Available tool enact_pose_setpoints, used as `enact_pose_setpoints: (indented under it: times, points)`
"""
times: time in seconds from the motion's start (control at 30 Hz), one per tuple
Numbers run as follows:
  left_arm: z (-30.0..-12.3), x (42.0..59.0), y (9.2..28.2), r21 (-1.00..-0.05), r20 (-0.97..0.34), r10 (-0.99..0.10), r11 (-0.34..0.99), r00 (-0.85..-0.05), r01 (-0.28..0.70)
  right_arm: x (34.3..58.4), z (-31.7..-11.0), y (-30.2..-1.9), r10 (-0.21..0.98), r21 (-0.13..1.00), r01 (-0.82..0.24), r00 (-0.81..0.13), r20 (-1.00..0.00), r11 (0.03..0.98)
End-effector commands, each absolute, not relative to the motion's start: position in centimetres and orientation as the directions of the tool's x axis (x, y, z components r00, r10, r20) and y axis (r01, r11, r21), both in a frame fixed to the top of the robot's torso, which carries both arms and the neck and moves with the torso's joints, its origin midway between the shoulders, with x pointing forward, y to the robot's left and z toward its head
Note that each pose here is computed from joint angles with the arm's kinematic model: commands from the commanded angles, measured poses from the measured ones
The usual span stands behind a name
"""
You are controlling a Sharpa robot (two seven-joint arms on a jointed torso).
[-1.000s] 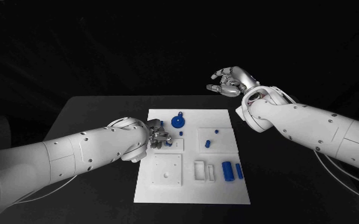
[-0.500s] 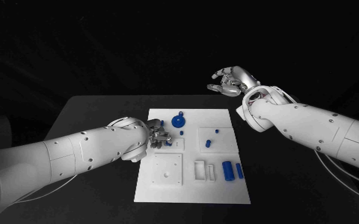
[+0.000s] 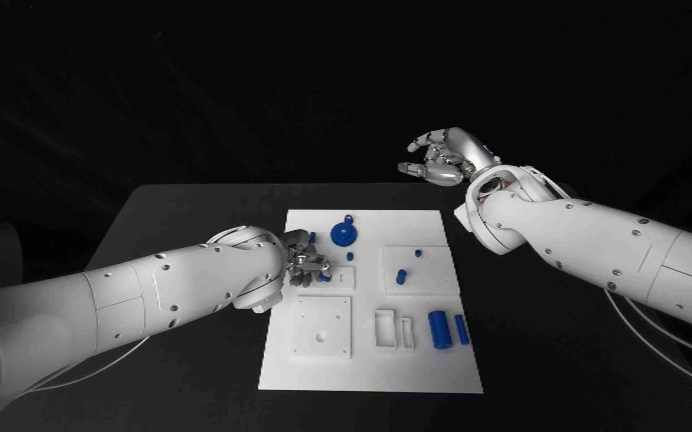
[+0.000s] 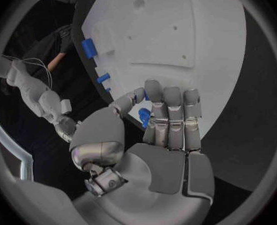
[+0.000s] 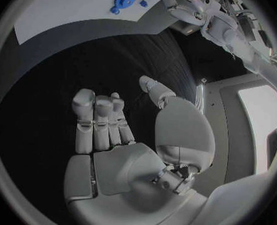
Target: Assemble the parts on the task board
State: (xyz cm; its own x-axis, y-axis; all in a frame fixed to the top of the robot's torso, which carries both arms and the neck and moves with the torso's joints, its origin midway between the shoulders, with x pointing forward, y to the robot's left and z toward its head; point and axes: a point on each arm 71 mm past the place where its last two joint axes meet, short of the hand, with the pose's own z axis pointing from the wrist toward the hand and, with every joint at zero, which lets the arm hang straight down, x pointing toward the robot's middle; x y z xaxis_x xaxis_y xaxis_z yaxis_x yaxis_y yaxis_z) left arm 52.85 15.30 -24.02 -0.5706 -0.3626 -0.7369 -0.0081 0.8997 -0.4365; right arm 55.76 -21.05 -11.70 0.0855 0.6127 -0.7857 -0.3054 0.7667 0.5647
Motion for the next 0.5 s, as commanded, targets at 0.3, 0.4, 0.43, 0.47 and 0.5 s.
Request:
enact_pose_setpoints:
  times: [0.3, 0.4, 0.43, 0.47, 0.5]
  points:
    - [-24.53, 52.48, 14.88, -0.431, -0.717, -0.342, 0.902, -0.607, 0.001, 55.81, -11.74, -20.83, 0.608, 0.562, -0.310, 0.074, -0.790, 0.767]
    - [-24.52, 52.48, 14.85, -0.429, -0.719, -0.339, 0.903, -0.606, 0.004, 55.82, -11.75, -20.80, 0.608, 0.562, -0.310, 0.074, -0.790, 0.767]
    - [-24.51, 52.49, 14.83, -0.429, -0.719, -0.339, 0.903, -0.606, 0.004, 55.83, -11.75, -20.79, 0.608, 0.562, -0.310, 0.074, -0.790, 0.767]
    - [-24.51, 52.48, 14.82, -0.430, -0.720, -0.340, 0.903, -0.606, 0.004, 55.82, -11.75, -20.78, 0.609, 0.562, -0.310, 0.074, -0.790, 0.767]
    - [-24.51, 52.48, 14.81, -0.430, -0.720, -0.340, 0.903, -0.606, 0.004, 55.82, -11.75, -20.77, 0.608, 0.562, -0.310, 0.073, -0.790, 0.767]
